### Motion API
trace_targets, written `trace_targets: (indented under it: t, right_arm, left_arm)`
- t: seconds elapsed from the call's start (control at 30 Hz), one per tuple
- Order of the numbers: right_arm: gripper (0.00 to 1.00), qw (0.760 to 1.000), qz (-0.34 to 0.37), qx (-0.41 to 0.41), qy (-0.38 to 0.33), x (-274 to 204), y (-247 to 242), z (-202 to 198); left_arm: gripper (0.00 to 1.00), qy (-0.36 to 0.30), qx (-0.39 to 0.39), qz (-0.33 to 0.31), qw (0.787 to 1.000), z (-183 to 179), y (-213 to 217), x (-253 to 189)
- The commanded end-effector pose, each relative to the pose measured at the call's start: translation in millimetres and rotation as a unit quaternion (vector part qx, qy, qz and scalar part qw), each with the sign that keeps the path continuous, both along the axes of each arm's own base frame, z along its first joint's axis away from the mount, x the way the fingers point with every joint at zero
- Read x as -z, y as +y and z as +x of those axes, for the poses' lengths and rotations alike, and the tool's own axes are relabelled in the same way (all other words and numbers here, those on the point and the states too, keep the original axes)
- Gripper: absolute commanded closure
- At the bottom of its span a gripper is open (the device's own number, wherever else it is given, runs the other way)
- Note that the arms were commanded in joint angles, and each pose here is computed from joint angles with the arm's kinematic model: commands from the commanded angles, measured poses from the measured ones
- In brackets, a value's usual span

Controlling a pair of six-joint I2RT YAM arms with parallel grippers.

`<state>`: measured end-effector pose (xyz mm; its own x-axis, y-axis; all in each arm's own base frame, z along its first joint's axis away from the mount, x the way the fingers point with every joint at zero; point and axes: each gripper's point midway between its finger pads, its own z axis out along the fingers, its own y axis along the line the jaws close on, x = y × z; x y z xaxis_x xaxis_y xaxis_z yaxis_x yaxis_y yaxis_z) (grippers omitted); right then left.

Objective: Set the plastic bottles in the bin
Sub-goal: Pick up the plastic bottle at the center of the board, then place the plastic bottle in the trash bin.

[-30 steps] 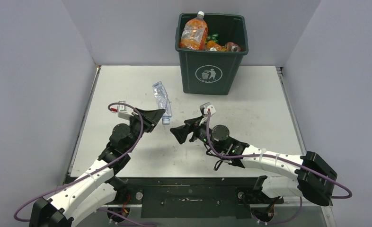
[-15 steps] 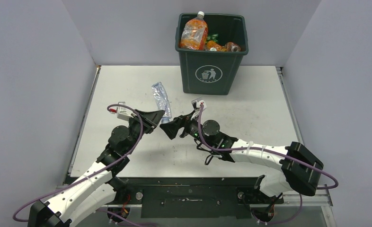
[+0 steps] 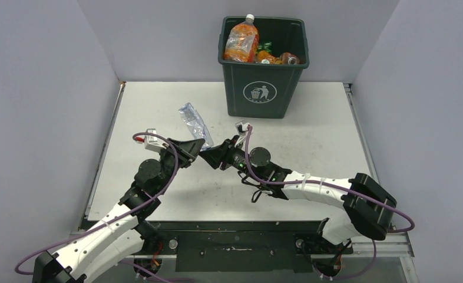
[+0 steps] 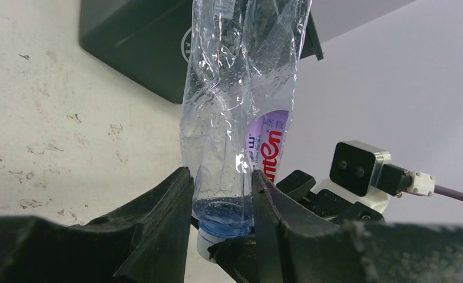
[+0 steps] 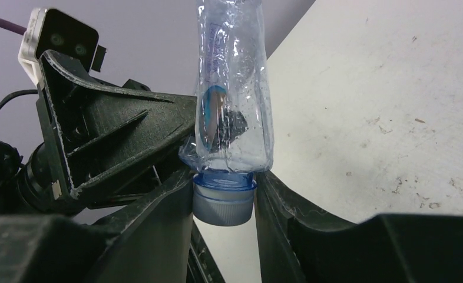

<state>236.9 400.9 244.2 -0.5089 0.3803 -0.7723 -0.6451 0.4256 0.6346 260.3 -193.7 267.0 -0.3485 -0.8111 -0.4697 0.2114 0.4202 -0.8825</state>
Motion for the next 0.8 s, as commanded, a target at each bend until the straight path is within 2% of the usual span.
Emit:
trace_targets:
  t: [0.0,0.03,0.07,0.13,0.2,0.23,0.27,0.37,0.47,0.6,0.67,0.77]
  right_arm:
    - [0.94,0.999,0.043,0.001,-0.029,-34.3,-3.7,5.6]
    - [0.95,0.999,0.042,0.002,-0.031,-35.3,-7.3,6.0]
    - [0.95,0.999,0.038,0.004,-0.037,-38.5,-12.2,5.4]
    - [0.95,0.998,0.014,0.023,-0.054,-45.5,-27.7,6.7]
    - [0.95,0.994,-0.028,0.064,-0.080,-56.6,-51.6,12.2]
    - [0.95,0.990,-0.050,0.092,-0.095,-66.0,-66.3,16.4]
    - [0.95,0.984,-0.077,0.124,-0.106,-74.3,-83.2,21.7]
    - [0.95,0.957,-0.140,0.219,-0.128,-106.0,-139.5,42.4]
    - [0.95,0.929,-0.171,0.306,-0.120,-133.3,-190.8,69.8]
    - [0.95,0.900,-0.174,0.385,-0.103,-166.4,-232.0,107.1]
    - [0.95,0.888,-0.184,0.415,-0.068,-165.6,-244.6,136.9]
    - [0.95,0.891,-0.146,0.426,-0.048,-173.9,-257.6,174.2]
  left_arm:
    - [1.00,-0.029,0.014,-0.007,0.999,-7.0,-4.1,-19.1]
    - [0.98,-0.031,0.011,-0.003,0.999,-7.0,-2.7,-21.2]
    - [0.86,-0.028,0.003,0.003,1.000,-6.5,0.9,-22.5]
    - [0.47,-0.019,-0.025,0.029,0.999,-4.3,12.7,-21.9]
    - [0.20,-0.018,-0.069,0.054,0.996,-4.9,34.4,-27.5]
    - [0.00,-0.027,-0.094,0.066,0.993,-6.2,47.1,-34.8]
    - [0.04,-0.038,-0.117,0.079,0.989,-7.4,59.4,-43.1]
    - [0.04,-0.071,-0.178,0.126,0.973,-14.1,93.4,-67.2]
    - [0.04,-0.100,-0.221,0.171,0.955,-18.6,116.5,-88.7]
    - [0.04,-0.112,-0.260,0.229,0.931,-19.9,136.1,-99.8]
    - [0.04,-0.112,-0.272,0.252,0.922,-21.2,143.4,-99.1]
    - [0.04,-0.109,-0.291,0.279,0.909,-20.4,152.1,-87.1]
